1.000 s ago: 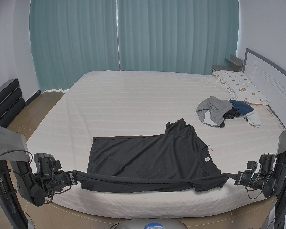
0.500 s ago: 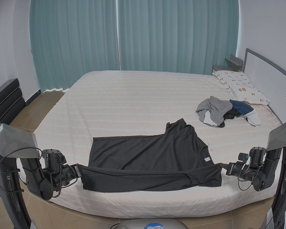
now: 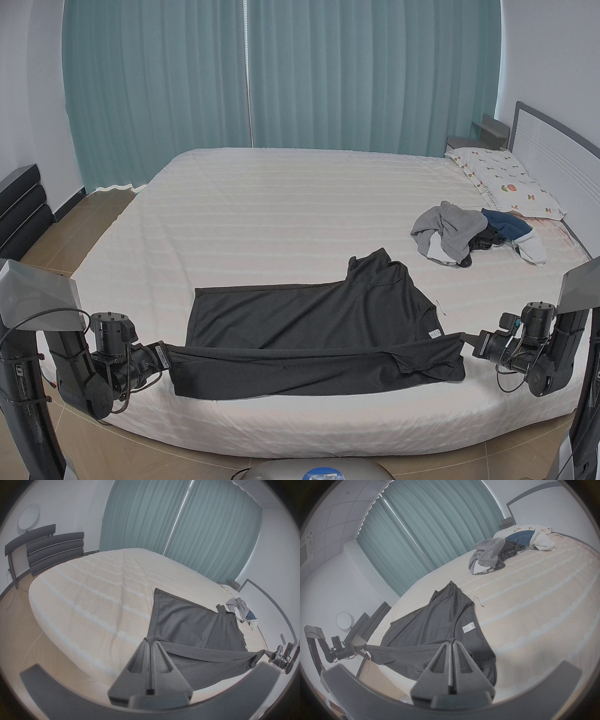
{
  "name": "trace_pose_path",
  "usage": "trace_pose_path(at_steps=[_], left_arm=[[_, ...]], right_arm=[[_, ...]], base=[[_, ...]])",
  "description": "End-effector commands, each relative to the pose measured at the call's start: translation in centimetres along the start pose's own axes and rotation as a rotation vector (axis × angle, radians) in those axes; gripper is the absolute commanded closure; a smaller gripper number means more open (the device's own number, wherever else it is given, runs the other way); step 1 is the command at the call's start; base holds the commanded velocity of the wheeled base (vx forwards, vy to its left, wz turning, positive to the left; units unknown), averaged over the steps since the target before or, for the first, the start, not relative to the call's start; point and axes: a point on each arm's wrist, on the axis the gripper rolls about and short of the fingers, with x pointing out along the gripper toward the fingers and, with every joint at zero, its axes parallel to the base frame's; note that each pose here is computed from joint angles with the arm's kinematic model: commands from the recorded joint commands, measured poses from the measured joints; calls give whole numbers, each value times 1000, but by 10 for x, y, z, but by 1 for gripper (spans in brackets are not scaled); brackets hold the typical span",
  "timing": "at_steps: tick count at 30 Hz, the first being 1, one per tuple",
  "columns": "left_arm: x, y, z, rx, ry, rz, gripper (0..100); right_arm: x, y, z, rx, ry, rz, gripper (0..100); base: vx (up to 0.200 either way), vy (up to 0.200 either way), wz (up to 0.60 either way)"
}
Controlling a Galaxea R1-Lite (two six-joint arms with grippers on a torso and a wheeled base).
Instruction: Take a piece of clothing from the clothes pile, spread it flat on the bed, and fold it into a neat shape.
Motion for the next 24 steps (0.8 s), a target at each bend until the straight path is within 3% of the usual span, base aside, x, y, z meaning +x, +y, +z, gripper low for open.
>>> trace_pose_path(at_steps=[1, 8, 24], left_arm=[[0, -2, 1, -3, -4, -10, 100], [21, -11, 1, -64, -20, -33, 100], [47, -9, -8, -68, -14, -9, 100]], right_arm=[[1, 0, 1, 1, -7, 2, 100], [9, -4, 2, 1, -12, -4, 100], [40, -18, -2, 42, -22, 4, 100]], base=[[0, 0, 0], [0, 0, 0], [0, 0, 0]])
